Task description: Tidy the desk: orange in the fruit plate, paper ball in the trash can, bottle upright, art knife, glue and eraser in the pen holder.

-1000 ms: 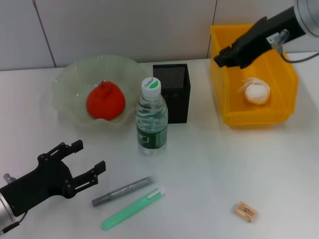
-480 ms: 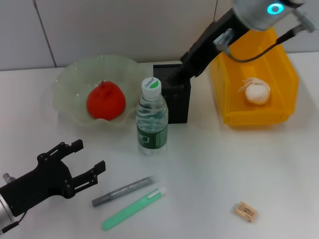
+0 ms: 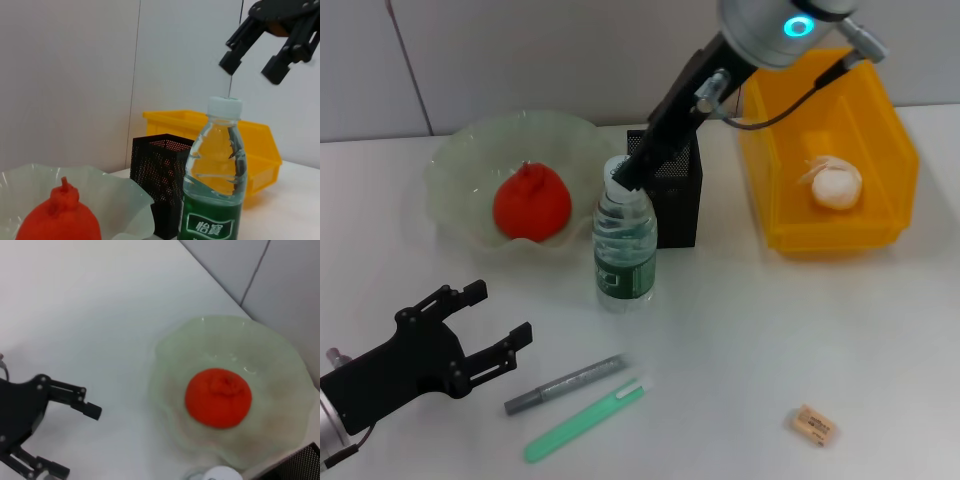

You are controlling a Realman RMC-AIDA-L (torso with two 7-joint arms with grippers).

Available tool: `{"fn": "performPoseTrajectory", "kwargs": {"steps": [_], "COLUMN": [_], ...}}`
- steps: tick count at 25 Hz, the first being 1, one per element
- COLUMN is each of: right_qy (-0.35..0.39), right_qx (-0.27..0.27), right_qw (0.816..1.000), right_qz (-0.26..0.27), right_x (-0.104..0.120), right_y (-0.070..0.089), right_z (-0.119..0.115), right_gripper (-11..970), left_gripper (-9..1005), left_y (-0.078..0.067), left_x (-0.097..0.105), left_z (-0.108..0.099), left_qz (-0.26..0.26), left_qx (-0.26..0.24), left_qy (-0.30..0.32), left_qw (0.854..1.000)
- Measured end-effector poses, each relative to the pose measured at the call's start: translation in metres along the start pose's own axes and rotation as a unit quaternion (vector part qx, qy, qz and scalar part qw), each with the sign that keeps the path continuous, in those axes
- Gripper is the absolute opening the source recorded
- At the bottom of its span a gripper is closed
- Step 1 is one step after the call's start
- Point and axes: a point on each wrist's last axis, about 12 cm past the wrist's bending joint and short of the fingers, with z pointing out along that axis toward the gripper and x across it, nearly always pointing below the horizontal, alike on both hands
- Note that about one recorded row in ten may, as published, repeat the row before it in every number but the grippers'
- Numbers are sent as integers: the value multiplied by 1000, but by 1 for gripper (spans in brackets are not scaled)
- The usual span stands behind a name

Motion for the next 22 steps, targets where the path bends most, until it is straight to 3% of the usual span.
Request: {"fn": "performPoseTrajectory", "kwargs": {"steps": [5, 22], "right_qy": [14, -3], "right_qx": [10, -12], "right_qw": [1000, 999], "right_qz": [3, 34], "right_x": [-3, -1], "right_y": [-1, -5], "right_z": [11, 45], "right_gripper": [826, 816], "left_gripper": [827, 826], "left_y": [0, 0], "left_x": [0, 1], "left_z": [0, -1], "left_qz": [0, 0], "left_qx": [0, -1], "left_qy": [0, 1], "left_qw": [1000, 1000]}}
